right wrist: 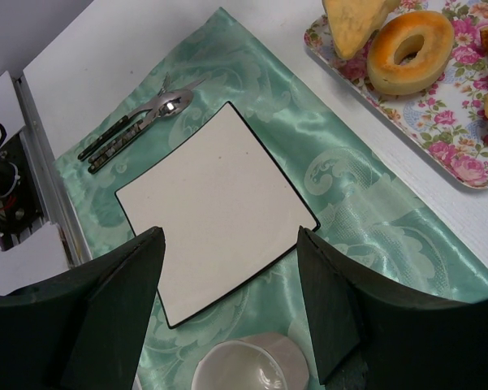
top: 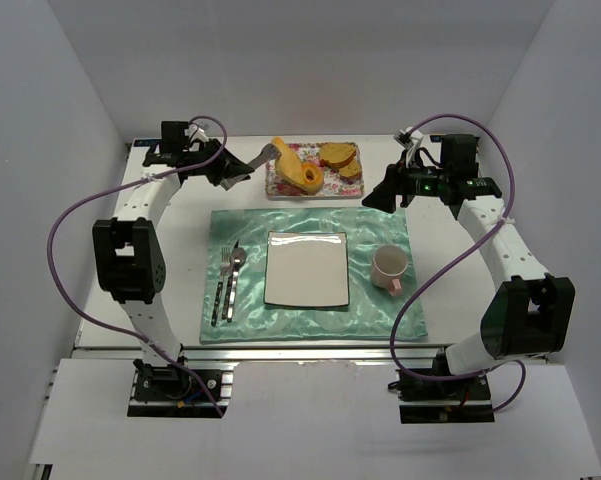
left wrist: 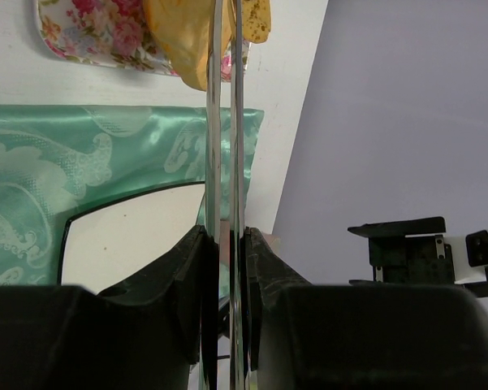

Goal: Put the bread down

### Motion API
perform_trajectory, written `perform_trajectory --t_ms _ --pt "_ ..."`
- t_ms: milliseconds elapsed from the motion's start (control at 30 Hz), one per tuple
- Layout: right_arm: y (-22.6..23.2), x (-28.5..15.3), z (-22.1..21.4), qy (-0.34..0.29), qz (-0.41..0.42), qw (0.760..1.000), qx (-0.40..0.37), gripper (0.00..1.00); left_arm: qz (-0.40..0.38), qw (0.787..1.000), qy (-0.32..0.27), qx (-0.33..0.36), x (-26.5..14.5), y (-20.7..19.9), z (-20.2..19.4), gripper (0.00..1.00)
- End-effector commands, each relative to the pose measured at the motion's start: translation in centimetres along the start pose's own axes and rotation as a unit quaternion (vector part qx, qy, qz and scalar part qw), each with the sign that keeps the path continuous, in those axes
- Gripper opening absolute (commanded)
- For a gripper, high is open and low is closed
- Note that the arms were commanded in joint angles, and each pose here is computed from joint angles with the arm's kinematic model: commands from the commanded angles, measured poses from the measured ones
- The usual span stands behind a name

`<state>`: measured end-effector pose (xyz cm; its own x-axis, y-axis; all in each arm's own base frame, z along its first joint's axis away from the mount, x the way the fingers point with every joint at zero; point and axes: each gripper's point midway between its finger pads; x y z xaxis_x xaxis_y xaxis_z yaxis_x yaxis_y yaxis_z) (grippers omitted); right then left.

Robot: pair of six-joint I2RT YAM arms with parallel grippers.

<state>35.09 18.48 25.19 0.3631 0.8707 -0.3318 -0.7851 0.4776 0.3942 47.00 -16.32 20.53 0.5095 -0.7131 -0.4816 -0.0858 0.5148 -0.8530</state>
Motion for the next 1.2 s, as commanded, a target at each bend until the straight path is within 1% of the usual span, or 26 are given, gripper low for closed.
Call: perform_trajectory --t_ms 0,167,233,267,300,367,400,433,467,500,533,600,667,733,767,800,867,967,1100,1167 --pt "0.9 -0.5 0.7 -0.014 0.012 1.0 -0.014 0.72 -0.043 0.998 -0.016 0.042 -2.6 -3.8 -0.2 0.0" --pt "0.8 -0.6 0.7 -0.014 0.008 1.0 -0.015 0.72 -0.049 0.997 -0.004 0.052 -3.7 -4.5 -1.3 0.0" --pt "0.9 -0.7 0.7 -0.015 0.008 1.0 -0.017 0.72 -0.051 0.997 0.006 0.062 -4.7 -4.9 -2.5 0.0" --pt "0.9 -0.7 0.7 -0.015 0.007 1.0 -0.016 0.72 -0.047 0.997 0.017 0.053 -4.8 -4.2 -3.6 0.0" --pt "0.9 -0.7 0.7 -0.016 0.007 1.0 -0.017 0.72 -0.057 0.996 0.012 0.064 -6.0 -5.1 -4.5 0.0" --pt "0.7 -0.7 0.6 -0.015 0.006 1.0 -0.015 0.72 -0.068 0.995 0.025 0.066 -7.0 -5.2 -6.5 0.0" --pt "0.8 -0.7 0.6 -0.015 0.006 1.0 -0.016 0.72 -0.063 0.996 0.043 0.053 -7.1 -3.9 -8.3 0.0" --pt "0.7 -0.7 0.6 -0.015 0.006 1.0 -0.014 0.72 -0.072 0.994 0.045 0.067 -8.2 -4.7 -9.8 0.0" --pt "0.8 -0.7 0.6 -0.015 0.008 1.0 -0.015 0.72 -0.073 0.993 0.053 0.07 -8.6 -4.6 -10.9 0.0" --pt "0.7 -0.7 0.7 -0.015 0.008 1.0 -0.015 0.72 -0.066 0.993 0.076 0.061 -8.7 -3.3 -12.9 0.0" --pt "0.6 -0.6 0.6 -0.014 0.009 1.0 -0.013 0.72 -0.071 0.992 0.079 0.075 -9.6 -3.9 -14.2 0.0" --pt "0.5 -0.5 0.6 -0.013 0.009 1.0 -0.011 0.72 -0.065 0.99 0.104 0.069 -9.8 -2.8 -16.8 0.0" --pt "0.3 -0.4 0.8 -0.013 0.01 1.0 -0.011 0.72 -0.071 0.988 0.11 0.076 -10.6 -2.9 -18.3 0.0" --pt "0.3 -0.3 0.9 -0.013 0.013 1.0 -0.01 0.72 -0.061 0.987 0.129 0.068 -10.7 -1.7 -19.9 0.0" --pt "0.3 -0.3 1.0 -0.012 0.014 1.0 -0.009 0.72 -0.046 0.987 0.142 0.054 -10.9 -0.9 -20.7 0.0" --pt "0.3 -0.3 1.0 -0.013 0.015 1.0 -0.009 0.72 -0.037 0.986 0.147 0.064 -11.0 -0.2 -21.1 0.0" --pt "0.4 -0.3 1.1 -0.013 0.016 1.0 -0.009 0.72 -0.007 0.985 0.162 0.054 -10.8 1.5 -21.9 0.0" --pt "0.5 -0.4 1.2 -0.014 0.016 1.0 -0.01 0.72 0.009 0.985 0.166 0.055 -10.3 2.7 -22.3 0.0" --pt "0.6 -0.5 1.0 -0.015 0.013 1.0 -0.011 0.72 0.032 0.981 0.185 0.057 -9.5 3.9 -22.7 0.0" --pt "0.7 -0.6 0.9 -0.015 0.011 1.0 -0.012 0.72 0.036 0.979 0.189 0.064 -9.3 3.7 -22.7 0.1"
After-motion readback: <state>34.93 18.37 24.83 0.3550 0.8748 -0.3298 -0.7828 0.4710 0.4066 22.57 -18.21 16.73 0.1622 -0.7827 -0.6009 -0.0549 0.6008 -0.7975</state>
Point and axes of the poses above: each gripper's point midway between its finger pads, its own x axis out along the fingers, its own y axis along the line the jaws close on, z = x × y, and after that the axes turned 4 degrees about x, right-handed
